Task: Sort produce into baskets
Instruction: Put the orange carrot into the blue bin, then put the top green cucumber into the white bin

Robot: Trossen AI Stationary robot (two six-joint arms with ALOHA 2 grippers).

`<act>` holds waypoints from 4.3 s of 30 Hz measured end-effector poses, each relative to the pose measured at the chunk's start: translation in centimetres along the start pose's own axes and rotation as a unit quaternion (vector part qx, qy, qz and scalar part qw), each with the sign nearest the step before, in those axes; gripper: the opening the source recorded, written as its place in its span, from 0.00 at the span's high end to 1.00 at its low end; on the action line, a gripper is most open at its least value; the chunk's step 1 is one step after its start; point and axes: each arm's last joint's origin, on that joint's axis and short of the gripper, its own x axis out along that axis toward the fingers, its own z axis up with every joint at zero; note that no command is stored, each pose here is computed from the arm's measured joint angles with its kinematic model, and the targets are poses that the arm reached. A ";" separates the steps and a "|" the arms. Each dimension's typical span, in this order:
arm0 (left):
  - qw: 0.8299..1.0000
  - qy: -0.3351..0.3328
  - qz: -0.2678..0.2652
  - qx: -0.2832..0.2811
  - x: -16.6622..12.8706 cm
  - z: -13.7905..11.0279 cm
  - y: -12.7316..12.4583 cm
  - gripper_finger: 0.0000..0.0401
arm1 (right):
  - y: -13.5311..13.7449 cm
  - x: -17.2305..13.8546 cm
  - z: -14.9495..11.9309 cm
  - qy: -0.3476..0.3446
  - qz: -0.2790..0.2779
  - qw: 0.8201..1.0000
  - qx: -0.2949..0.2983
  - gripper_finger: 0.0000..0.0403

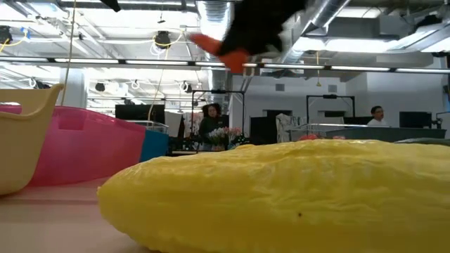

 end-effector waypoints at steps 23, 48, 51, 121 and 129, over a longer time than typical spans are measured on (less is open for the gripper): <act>1.000 -0.001 0.013 0.015 0.1 0.1 0.0 0.23 | -3.8 18.3 -1.1 -0.163 0.113 0.977 0.074 0.51; 1.000 -0.001 0.013 0.015 0.1 0.1 0.0 0.23 | -3.8 19.4 -0.2 -0.177 0.113 0.975 0.078 0.40; 1.000 -0.001 0.013 0.015 0.1 0.1 0.0 0.23 | -3.8 19.4 -0.2 -0.177 0.113 0.975 0.078 0.35; 1.000 -0.003 0.012 0.009 1.9 -0.5 -0.7 0.23 | -20.5 6.0 -6.5 0.320 -0.033 0.940 -0.114 0.33; 0.999 -0.031 0.001 0.023 6.4 -1.5 -2.6 0.23 | -21.0 6.1 -6.5 0.313 -0.042 0.943 -0.108 0.33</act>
